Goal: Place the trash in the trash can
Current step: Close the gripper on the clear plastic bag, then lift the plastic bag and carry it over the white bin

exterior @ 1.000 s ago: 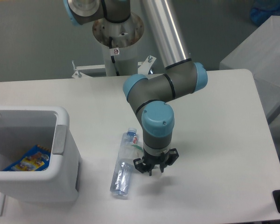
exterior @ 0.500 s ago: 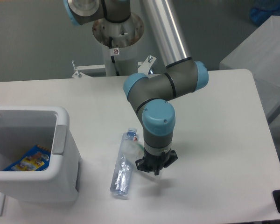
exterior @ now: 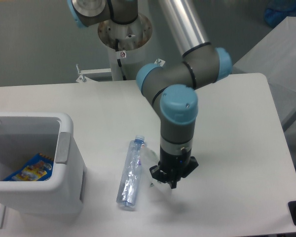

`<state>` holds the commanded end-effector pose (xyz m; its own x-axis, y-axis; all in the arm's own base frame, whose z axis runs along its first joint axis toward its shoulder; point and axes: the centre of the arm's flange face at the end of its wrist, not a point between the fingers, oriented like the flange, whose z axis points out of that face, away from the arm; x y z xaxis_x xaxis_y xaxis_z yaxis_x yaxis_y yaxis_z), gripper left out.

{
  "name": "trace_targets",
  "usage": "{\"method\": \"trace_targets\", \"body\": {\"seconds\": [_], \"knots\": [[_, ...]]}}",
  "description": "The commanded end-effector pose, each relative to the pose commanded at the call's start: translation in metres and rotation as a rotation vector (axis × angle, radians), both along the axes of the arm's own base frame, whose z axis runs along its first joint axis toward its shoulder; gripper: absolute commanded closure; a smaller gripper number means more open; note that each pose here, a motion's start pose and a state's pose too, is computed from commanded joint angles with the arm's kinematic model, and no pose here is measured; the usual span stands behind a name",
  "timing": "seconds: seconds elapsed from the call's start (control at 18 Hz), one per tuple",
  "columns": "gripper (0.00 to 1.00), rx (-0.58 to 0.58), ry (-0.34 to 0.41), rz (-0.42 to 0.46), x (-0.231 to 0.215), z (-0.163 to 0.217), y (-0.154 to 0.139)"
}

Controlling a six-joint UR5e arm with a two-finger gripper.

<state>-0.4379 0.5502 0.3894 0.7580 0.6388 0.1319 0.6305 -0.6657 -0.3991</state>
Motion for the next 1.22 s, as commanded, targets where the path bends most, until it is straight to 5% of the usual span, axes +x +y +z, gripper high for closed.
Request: {"method": "trace_targets", "body": {"seconds": [0.33, 0.83, 1.22], "knots": [[0.97, 0.114, 0.005, -0.011, 0.025, 0.059, -0.007], [0.97, 0.368, -0.061, 0.1, 0.073, 0.175, 0.0], [0.97, 0.426, -0.035, 0.03, 0.118, 0.212, 0.016]]}}
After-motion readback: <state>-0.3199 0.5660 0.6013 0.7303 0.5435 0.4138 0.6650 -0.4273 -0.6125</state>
